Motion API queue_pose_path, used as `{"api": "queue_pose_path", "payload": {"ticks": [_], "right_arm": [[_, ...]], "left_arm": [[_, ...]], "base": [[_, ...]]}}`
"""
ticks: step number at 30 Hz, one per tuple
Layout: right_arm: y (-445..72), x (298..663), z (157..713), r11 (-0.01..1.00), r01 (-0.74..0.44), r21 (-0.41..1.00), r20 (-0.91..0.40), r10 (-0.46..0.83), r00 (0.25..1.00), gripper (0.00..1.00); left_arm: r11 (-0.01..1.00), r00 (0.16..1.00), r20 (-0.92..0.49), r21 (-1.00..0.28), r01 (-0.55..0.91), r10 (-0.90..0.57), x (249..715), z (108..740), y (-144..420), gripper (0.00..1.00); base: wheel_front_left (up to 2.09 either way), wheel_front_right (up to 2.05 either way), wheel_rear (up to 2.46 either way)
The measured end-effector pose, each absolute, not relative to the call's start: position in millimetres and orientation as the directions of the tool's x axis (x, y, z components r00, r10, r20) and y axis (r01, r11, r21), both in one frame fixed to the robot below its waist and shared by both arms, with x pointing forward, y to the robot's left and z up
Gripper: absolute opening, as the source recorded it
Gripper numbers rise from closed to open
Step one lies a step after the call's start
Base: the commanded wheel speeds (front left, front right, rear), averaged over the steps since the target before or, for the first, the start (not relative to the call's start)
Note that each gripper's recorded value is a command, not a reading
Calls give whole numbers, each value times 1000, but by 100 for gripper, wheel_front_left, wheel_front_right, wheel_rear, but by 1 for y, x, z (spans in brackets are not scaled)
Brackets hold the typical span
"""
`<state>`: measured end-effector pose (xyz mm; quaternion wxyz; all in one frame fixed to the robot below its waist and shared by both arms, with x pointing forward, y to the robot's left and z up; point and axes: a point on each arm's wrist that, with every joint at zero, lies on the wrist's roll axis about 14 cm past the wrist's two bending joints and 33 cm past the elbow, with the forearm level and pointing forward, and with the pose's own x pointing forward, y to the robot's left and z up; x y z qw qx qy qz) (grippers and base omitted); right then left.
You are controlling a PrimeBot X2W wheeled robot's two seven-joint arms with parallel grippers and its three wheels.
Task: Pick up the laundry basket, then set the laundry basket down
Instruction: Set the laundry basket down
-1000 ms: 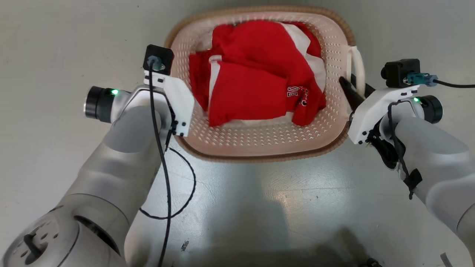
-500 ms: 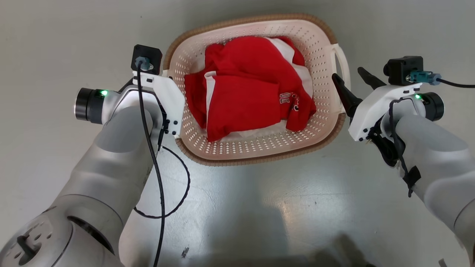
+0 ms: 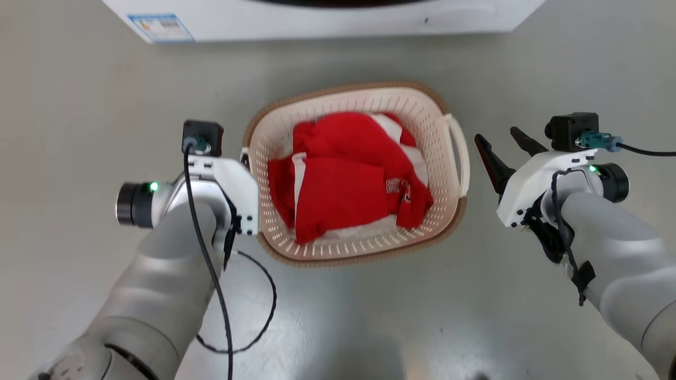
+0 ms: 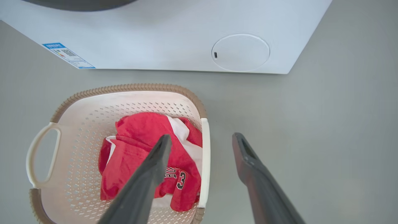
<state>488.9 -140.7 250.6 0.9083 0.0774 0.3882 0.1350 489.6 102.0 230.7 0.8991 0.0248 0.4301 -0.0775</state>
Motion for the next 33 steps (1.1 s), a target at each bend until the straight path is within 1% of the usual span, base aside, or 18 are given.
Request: {"api": "queue_pose_path", "payload": {"ticks": [6, 11, 18, 26, 33], "right_arm": [[-147, 498, 298, 956, -183, 230, -607, 288, 740, 100], [-155, 496, 336, 960, -199, 198, -540, 277, 795, 100], [-180, 497, 394, 973, -185, 136, -407, 225, 886, 100], [-202, 484, 454, 985, -162, 57, -218, 170, 961, 100], [-201, 453, 479, 988, -149, 24, -96, 151, 984, 100]], "left_arm": [[988, 688, -711, -72, 134, -145, 482, 266, 99, 100], [985, 738, -652, -103, 138, -172, 472, 296, 96, 100], [986, 814, -561, -143, 82, -149, 466, 342, 106, 100], [982, 891, -438, -185, 35, -115, 456, 386, 124, 100], [975, 942, -308, -213, 68, -132, 440, 419, 124, 100]], "base": [[0, 0, 0], [0, 0, 0], [0, 0, 0], [0, 0, 0], [0, 0, 0]]}}
